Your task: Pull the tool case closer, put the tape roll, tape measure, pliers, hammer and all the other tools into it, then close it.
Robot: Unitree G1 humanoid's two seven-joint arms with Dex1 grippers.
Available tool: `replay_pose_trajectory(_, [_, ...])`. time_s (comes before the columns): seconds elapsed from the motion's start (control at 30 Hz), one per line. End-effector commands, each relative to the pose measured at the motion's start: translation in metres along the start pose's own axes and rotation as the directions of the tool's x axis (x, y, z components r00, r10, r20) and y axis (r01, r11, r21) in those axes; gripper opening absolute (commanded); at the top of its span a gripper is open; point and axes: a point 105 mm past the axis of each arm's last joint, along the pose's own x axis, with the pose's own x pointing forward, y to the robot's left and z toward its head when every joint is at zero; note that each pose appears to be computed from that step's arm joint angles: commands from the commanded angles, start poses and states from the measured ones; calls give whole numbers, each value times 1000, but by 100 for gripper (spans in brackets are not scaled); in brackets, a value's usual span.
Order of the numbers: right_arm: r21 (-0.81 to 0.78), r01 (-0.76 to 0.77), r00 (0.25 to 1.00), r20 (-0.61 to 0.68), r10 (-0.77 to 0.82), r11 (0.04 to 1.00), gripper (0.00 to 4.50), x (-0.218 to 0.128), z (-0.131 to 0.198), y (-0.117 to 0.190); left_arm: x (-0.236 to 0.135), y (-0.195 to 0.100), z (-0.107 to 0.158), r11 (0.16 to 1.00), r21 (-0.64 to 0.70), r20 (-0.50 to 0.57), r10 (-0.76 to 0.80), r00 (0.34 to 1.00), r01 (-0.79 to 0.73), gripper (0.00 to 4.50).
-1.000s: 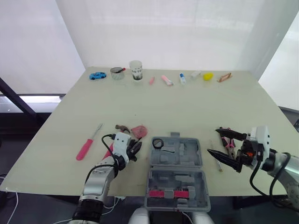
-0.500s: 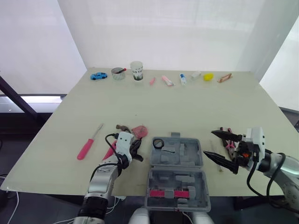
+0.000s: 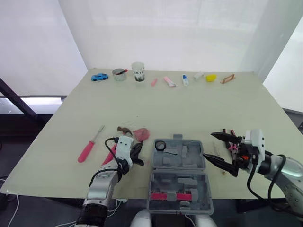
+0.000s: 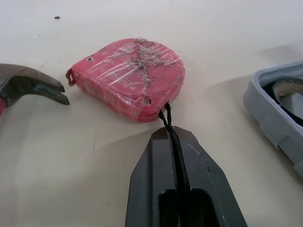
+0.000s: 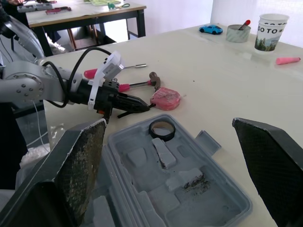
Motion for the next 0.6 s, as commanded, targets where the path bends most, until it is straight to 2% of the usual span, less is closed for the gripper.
replay_pose_trajectory(0.03, [-27, -28, 999, 31, 29, 999, 450, 4, 11, 5, -7, 2, 5, 1000, 10, 16, 3, 1000, -3, 5])
replay_pose_trajectory(0.23, [-28, -38, 999, 33, 39, 999, 450, 6, 13, 6, -26, 3, 2, 999, 35, 8, -4, 1000, 4, 5])
replay_pose_trajectory(0.37, [-30, -55, 998, 27, 56, 998, 450, 7, 14, 7, -45, -7, -2, 997, 49, -6, -55, 998, 55, 5])
replay_pose_trajectory(0.6, [-30, -145, 989, -1, 145, 989, 450, 6, 14, 16, -77, -10, -6, 993, 76, -61, -89, 994, 94, 5])
